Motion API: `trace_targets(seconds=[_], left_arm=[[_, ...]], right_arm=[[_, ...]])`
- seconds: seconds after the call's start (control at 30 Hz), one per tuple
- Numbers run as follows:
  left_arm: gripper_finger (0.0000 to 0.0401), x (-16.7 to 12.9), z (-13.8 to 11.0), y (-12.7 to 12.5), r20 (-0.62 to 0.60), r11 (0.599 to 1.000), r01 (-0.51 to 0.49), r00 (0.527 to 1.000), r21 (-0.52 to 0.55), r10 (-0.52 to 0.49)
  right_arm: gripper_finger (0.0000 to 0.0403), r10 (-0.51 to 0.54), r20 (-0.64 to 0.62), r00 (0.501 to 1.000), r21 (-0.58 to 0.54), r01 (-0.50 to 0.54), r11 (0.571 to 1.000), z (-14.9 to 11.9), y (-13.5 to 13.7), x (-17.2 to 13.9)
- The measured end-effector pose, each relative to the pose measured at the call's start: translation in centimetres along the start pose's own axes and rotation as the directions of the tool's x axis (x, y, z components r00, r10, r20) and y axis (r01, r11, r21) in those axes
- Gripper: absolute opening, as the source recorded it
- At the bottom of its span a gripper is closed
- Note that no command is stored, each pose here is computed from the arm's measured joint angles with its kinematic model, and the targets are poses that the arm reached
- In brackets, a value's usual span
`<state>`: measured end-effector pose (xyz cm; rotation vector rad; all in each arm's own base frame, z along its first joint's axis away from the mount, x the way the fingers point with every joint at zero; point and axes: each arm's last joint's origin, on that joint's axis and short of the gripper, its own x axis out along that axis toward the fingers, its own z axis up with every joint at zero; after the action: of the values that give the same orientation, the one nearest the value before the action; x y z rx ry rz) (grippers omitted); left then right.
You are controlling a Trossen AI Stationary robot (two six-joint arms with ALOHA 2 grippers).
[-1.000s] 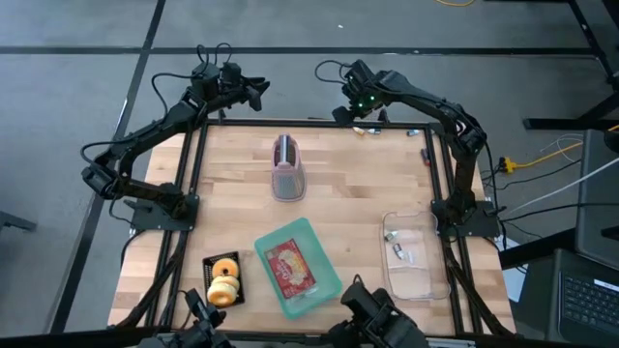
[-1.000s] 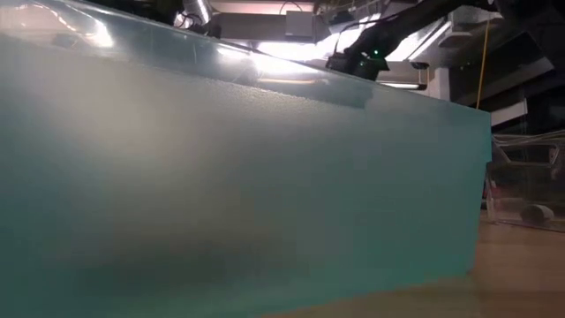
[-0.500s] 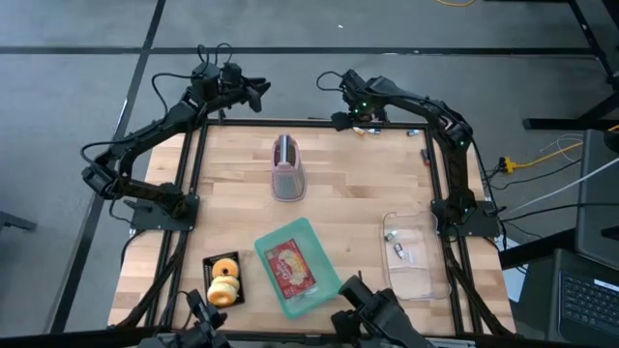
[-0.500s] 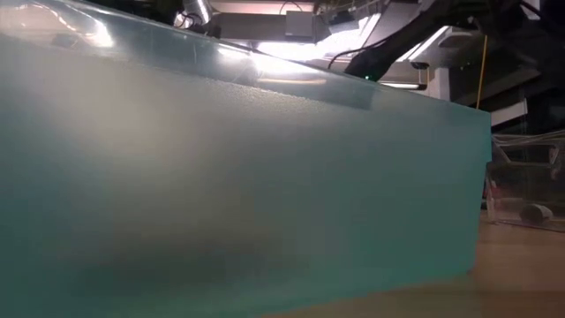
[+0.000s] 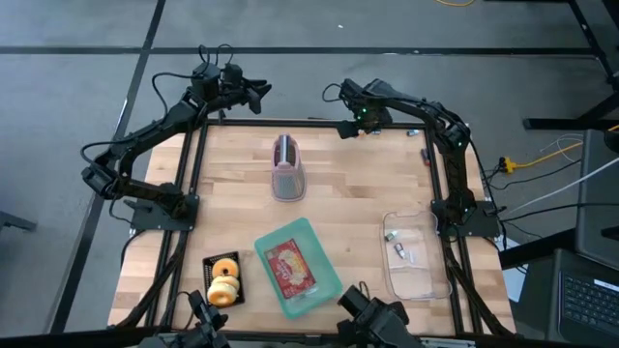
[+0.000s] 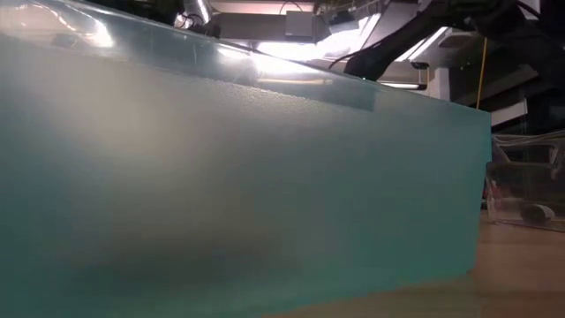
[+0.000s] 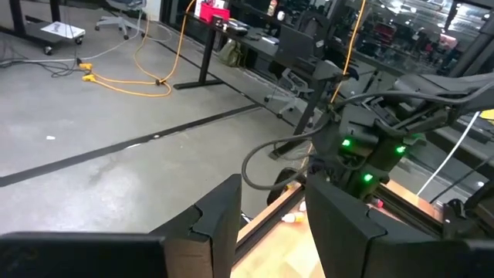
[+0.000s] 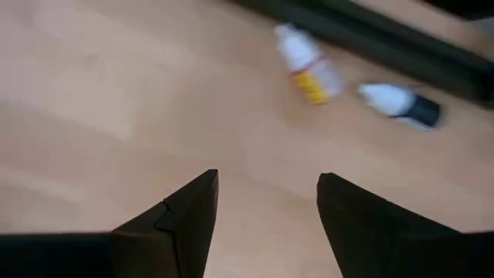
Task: Pick & Place Food Item
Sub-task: Put the yellow food coloring bottle into the transparent bin
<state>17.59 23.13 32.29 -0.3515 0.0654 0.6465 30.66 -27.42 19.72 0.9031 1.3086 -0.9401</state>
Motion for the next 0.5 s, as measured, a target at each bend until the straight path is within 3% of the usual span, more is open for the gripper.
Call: trace_targets(seconds=[0.33,0.5], left_arm=[[0.0141,0.0,0.0,0.0,0.000,1.000,0.000,1.000,0.021,0.000],[0.0141,0.0,0.0,0.0,0.000,1.000,0.000,1.000,0.020,0.000]], right_arm=[[0.0220,0.015,0.048,0.999,0.048,-0.018,0.999,1.3,-1.4,0.3],[0.0220,0.026,0.000,1.000,0.059,-0.026,0.998,1.7,-1.6,2.0]])
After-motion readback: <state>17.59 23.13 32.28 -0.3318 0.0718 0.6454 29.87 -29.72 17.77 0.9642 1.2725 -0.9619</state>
